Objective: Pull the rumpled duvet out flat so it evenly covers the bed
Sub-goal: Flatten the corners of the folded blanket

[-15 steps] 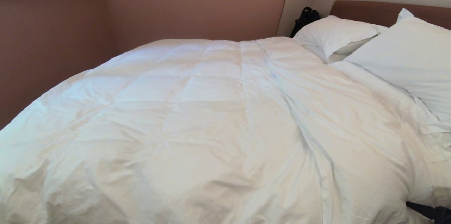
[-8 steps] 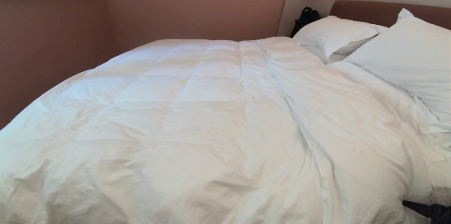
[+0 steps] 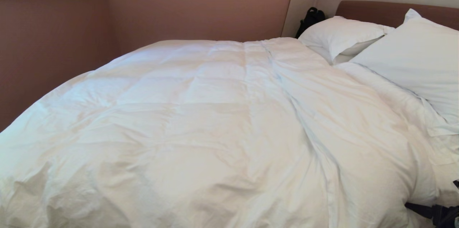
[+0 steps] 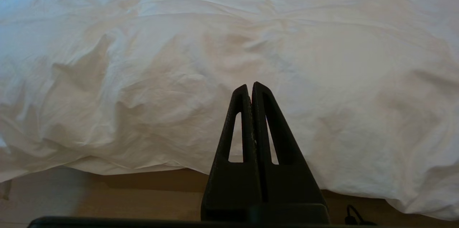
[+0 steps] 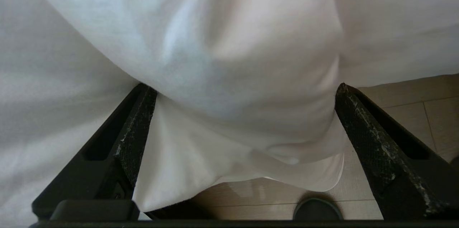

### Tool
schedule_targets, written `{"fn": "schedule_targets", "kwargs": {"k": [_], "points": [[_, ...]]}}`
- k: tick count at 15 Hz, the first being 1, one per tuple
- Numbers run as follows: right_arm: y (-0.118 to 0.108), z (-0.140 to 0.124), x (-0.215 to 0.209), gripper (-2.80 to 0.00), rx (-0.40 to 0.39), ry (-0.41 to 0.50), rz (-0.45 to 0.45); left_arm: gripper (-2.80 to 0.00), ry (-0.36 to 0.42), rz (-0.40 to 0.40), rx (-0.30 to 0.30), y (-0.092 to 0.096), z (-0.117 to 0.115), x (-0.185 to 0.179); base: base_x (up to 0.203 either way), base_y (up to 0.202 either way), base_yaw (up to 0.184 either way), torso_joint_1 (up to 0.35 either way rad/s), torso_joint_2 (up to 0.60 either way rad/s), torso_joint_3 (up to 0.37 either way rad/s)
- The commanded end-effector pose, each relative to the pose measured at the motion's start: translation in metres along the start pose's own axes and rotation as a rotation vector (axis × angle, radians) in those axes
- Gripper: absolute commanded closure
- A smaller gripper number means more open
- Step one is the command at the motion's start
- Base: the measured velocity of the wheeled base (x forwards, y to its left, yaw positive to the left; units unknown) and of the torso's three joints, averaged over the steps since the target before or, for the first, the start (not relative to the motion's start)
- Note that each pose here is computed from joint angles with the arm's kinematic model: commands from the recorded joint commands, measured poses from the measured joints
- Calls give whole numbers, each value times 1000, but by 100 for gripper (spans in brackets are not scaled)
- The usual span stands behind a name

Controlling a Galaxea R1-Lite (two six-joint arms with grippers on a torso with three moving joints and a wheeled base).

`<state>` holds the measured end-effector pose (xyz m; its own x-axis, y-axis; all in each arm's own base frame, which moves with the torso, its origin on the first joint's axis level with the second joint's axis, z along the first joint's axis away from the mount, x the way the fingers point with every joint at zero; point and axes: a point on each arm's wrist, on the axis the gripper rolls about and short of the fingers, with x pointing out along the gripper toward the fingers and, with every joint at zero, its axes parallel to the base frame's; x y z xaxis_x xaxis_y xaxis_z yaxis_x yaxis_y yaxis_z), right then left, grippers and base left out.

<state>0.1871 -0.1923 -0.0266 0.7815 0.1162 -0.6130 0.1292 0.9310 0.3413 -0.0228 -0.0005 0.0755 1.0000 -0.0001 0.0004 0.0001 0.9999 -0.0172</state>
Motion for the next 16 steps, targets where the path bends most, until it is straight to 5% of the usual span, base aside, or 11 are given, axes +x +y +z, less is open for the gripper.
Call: {"fn": "schedule_targets", "kwargs": {"k": [1, 3, 4, 16], "points": [[0, -2, 1, -280, -26, 3, 7, 0, 0, 0, 0, 0, 0, 0, 0, 0, 0, 0, 0, 0], [1, -5, 2, -280, -57, 16, 13, 0, 0, 0, -1, 0, 0, 0, 0, 0, 0, 0, 0, 0], [1, -5, 2, 0, -58, 16, 13, 0, 0, 0, 0, 0, 0, 0, 0, 0, 0, 0, 0, 0], [6, -11, -2, 0, -54, 32, 8, 0, 0, 0, 0, 0, 0, 0, 0, 0, 0, 0, 0, 0]]}}
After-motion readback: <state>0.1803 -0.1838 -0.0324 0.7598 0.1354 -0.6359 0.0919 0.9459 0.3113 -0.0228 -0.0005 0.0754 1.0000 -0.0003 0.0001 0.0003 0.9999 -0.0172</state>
